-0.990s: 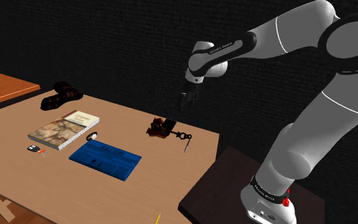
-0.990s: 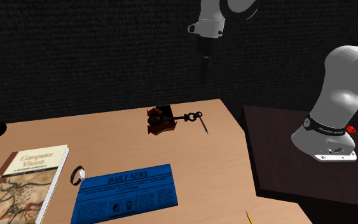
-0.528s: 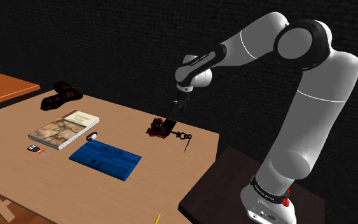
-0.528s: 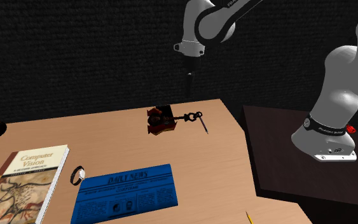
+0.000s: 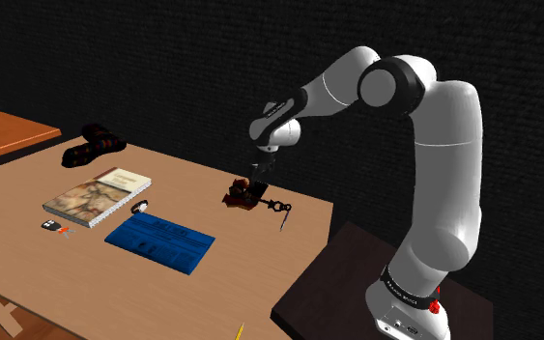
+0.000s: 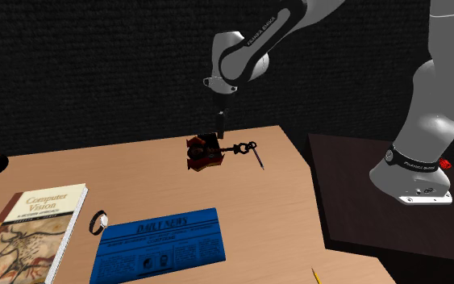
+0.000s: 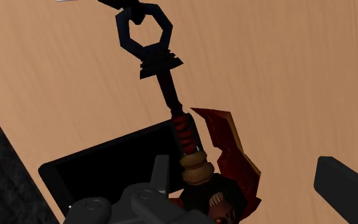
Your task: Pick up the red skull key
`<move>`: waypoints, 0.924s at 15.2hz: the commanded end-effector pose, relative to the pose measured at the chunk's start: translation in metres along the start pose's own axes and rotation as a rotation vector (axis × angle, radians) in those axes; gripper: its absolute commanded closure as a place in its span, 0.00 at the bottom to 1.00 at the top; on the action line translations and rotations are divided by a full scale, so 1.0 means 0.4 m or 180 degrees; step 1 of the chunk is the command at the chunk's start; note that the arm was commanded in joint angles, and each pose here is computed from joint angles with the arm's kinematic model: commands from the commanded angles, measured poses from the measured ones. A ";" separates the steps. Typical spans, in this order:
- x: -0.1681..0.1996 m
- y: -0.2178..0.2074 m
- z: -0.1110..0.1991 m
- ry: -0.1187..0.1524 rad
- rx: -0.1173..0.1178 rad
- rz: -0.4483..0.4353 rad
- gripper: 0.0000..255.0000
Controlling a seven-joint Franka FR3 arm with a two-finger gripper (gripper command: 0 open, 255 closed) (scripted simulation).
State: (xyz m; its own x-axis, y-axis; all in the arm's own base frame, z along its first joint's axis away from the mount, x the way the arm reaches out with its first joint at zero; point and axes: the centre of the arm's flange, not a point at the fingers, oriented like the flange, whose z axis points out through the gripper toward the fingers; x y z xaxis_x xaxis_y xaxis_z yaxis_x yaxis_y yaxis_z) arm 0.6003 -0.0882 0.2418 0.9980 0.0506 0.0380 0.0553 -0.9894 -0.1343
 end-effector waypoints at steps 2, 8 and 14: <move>0.061 0.025 0.075 -0.0019 -0.0001 -0.0017 0.00; 0.089 0.047 0.168 -0.0029 -0.0001 -0.0026 0.00; 0.088 0.054 0.214 -0.0029 -0.0001 -0.0026 1.00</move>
State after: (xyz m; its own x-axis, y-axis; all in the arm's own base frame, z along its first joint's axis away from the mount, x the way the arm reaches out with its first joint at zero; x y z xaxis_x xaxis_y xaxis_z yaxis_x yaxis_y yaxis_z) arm 0.6387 -0.0962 0.1563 0.9978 0.0598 0.0298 0.0633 -0.9890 -0.1337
